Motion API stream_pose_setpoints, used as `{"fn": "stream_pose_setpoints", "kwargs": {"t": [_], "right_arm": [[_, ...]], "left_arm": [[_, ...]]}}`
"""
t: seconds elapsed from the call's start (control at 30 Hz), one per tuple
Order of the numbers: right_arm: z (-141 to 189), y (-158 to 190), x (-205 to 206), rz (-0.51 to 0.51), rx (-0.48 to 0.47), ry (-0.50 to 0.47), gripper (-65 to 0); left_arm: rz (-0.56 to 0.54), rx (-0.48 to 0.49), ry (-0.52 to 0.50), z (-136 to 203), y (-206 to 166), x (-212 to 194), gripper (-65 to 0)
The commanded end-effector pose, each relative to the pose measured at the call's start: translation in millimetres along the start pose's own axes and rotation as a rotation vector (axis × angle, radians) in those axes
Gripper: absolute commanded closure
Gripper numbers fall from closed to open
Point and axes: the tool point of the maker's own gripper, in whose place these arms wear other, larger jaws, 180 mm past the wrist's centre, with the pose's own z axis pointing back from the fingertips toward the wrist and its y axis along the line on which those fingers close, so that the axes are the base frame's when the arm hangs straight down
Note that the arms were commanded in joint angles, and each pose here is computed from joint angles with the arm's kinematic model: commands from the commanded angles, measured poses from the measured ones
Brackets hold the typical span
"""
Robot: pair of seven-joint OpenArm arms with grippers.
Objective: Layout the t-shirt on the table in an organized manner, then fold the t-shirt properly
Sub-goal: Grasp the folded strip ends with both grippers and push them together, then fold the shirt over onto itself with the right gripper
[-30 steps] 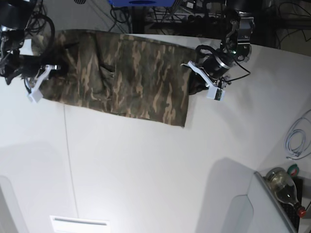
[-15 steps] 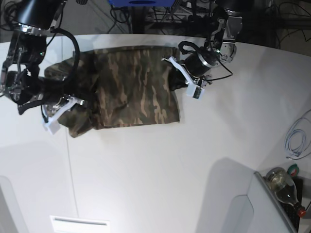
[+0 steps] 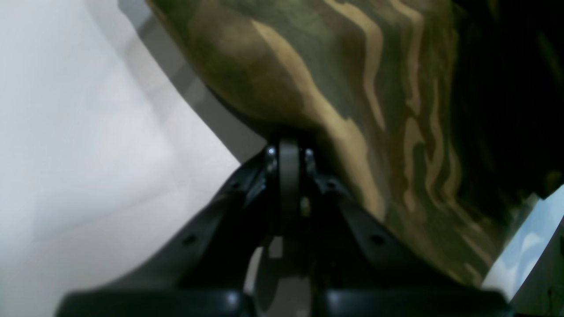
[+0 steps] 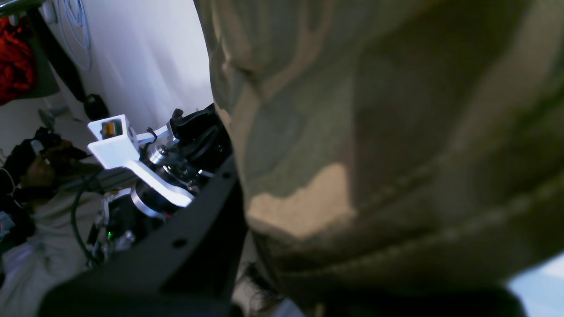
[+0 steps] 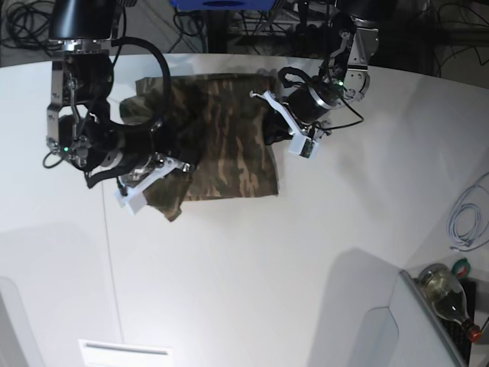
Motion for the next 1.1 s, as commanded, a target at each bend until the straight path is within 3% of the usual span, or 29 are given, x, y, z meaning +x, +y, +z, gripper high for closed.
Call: {"fn": "stream_pose_setpoints", "kwargs": {"t": [0.0,0.33,0.4,0.57,0.63,0.7,0.83,1.07], "right_arm": [[-2,8,8,0.001,0.017,-0.027,-0.6],[-30,-6,-5,0.01,-0.061,0.002,-2.4],[-29,-5,-4,0.011,-0.059,-0.002,-10.7],[-28,-3,-3,0.018,-0.055,-0.009,-43.1],[-28,10,-3,0.066,-0.041,-0.018,-50.0],[-28,23,-8,0.121,-0.026,-0.037,-50.9],[-35,36,-18,0.131,-0.026,-0.029,-50.9],[-54,57,-32,0.158,-0.048,-0.01,-50.9]], "left_arm": [[-0.003,-0.01,-0.022,0,-2,7,0.0],[-0.006,-0.006,-0.02,1,1,7,0.0],[-0.013,-0.002,-0.033,3,2,12,0.0],[-0.041,-0.002,-0.06,11,-1,21,0.0],[-0.053,0.004,-0.026,16,3,15,0.0],[-0.081,0.014,-0.015,22,8,19,0.0],[-0.095,0.135,-0.033,62,48,29,0.0],[-0.135,0.481,-0.018,175,141,48,0.0]]}}
